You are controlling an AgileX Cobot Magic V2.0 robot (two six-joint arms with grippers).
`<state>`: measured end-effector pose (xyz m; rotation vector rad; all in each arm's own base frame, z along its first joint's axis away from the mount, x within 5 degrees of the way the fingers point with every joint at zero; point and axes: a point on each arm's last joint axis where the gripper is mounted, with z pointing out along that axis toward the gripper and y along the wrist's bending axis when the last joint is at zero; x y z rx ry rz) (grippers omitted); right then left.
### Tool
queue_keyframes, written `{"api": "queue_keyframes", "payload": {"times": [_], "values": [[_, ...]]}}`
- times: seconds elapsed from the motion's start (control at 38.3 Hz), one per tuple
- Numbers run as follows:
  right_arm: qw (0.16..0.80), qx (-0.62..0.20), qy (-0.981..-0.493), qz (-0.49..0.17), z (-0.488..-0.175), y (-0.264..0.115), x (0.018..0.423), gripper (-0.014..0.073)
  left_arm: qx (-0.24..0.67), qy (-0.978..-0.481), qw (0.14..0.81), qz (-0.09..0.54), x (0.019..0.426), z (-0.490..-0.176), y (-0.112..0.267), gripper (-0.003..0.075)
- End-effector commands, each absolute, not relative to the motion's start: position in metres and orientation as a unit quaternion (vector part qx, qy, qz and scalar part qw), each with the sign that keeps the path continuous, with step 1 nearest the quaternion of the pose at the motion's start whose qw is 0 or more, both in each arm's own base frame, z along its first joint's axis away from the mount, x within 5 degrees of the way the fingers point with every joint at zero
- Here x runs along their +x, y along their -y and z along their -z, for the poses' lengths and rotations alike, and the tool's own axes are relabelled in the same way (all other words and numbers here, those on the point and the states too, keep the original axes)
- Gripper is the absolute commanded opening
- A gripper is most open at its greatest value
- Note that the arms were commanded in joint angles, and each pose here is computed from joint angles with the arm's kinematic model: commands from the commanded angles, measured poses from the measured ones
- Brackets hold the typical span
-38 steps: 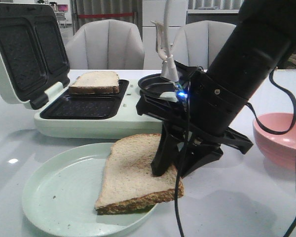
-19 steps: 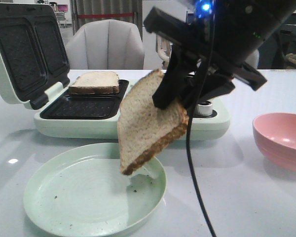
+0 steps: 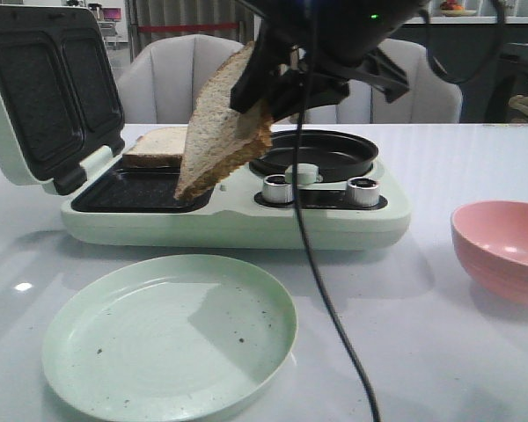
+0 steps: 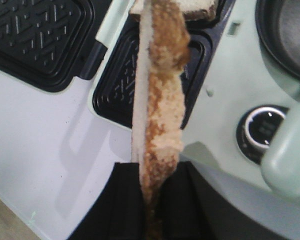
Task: Make breakfast with bread and shrimp
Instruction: 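Carry the bread over and lay it on the near waffle plate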
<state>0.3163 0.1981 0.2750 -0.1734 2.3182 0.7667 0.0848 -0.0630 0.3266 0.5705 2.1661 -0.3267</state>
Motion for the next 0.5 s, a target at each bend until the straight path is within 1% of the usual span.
{"api": "queue_keyframes", "payload": {"times": [0.0,0.26,0.42,0.47], "values": [[0.398,-0.053,-0.859,-0.319,-0.305,-0.208,0.333,0.0073,0.231,-0.842,0.465,0.149,0.086,-0.341,0.065,0.0507],[0.384,-0.062,-0.852,-0.349,-0.303,-0.245,0.371,0.0073,0.231,-0.842,0.465,0.149,0.086,-0.341,0.065,0.0507],[0.361,-0.067,-0.856,-0.365,-0.291,-0.263,0.387,0.008,0.231,-0.842,0.465,0.149,0.086,-0.341,0.065,0.0507],[0.354,-0.071,-0.858,-0.366,-0.286,-0.267,0.392,0.0101,0.231,-0.842,0.465,0.149,0.086,-0.341,0.065,0.0507]]}}
